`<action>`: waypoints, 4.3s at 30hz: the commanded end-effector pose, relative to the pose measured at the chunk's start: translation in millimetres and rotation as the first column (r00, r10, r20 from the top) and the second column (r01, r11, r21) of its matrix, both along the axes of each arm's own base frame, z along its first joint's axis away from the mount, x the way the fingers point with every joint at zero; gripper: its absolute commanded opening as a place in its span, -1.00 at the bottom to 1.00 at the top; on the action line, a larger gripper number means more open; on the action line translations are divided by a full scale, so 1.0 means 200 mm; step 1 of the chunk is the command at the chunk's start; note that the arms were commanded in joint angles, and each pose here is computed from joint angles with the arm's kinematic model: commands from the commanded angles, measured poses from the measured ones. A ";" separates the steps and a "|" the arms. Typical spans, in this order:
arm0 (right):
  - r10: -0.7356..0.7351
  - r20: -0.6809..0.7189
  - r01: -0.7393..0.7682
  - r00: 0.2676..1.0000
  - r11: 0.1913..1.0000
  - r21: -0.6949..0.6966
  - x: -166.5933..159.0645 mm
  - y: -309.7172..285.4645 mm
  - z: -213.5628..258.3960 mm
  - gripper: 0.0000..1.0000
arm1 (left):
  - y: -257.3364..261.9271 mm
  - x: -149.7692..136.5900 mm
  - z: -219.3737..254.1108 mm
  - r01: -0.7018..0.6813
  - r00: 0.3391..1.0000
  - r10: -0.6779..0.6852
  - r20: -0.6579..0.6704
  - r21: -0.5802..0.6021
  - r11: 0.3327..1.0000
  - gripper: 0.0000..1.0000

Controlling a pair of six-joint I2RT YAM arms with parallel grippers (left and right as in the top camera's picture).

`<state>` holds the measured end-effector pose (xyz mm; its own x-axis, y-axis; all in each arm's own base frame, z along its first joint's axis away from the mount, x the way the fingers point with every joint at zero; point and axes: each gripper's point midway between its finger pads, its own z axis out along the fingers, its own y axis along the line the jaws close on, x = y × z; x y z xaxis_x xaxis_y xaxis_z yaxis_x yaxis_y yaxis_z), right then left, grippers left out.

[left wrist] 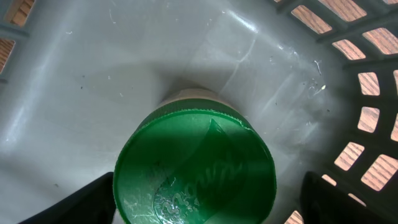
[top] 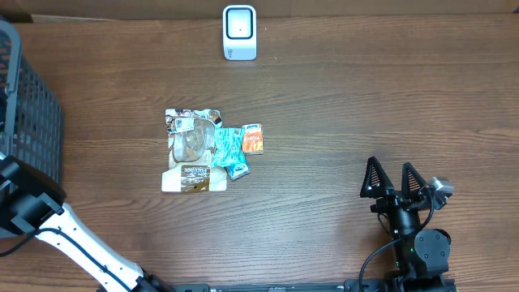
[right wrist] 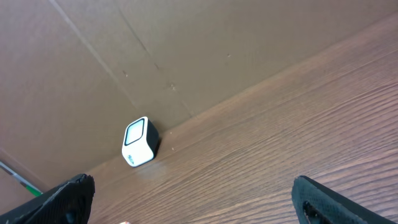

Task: Scan the item barcode
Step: 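Move the left gripper back into the basket and grasp the green-capped jar, then carry the jar out and set it left of the snack bag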

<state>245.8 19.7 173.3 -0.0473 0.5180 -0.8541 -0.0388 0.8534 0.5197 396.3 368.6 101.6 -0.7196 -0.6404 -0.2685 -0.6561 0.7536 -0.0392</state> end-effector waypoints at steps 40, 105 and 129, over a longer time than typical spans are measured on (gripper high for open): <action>-0.003 0.001 0.003 1.000 1.000 -0.003 0.00 0.00 -0.01 1.00 | -0.29 -0.15 1.15 -0.212 0.914 0.142 0.379 0.149 0.966 -0.55; -0.003 0.001 0.003 1.000 1.000 -0.003 0.00 0.00 -0.01 1.00 | -1.85 -0.25 -0.38 0.281 0.950 -0.303 -0.068 -0.227 0.932 -0.49; -0.003 0.001 0.003 1.000 1.000 -0.003 0.00 0.00 -0.01 1.00 | -1.63 -0.29 -0.29 0.248 0.949 -0.257 -0.182 -0.068 0.966 -0.25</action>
<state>245.8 19.8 173.3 -0.0475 0.5180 -0.8541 -0.0391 0.8534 0.5198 336.6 31.9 45.9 -0.8944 -0.4392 -0.0848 -0.4393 0.8982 -0.0186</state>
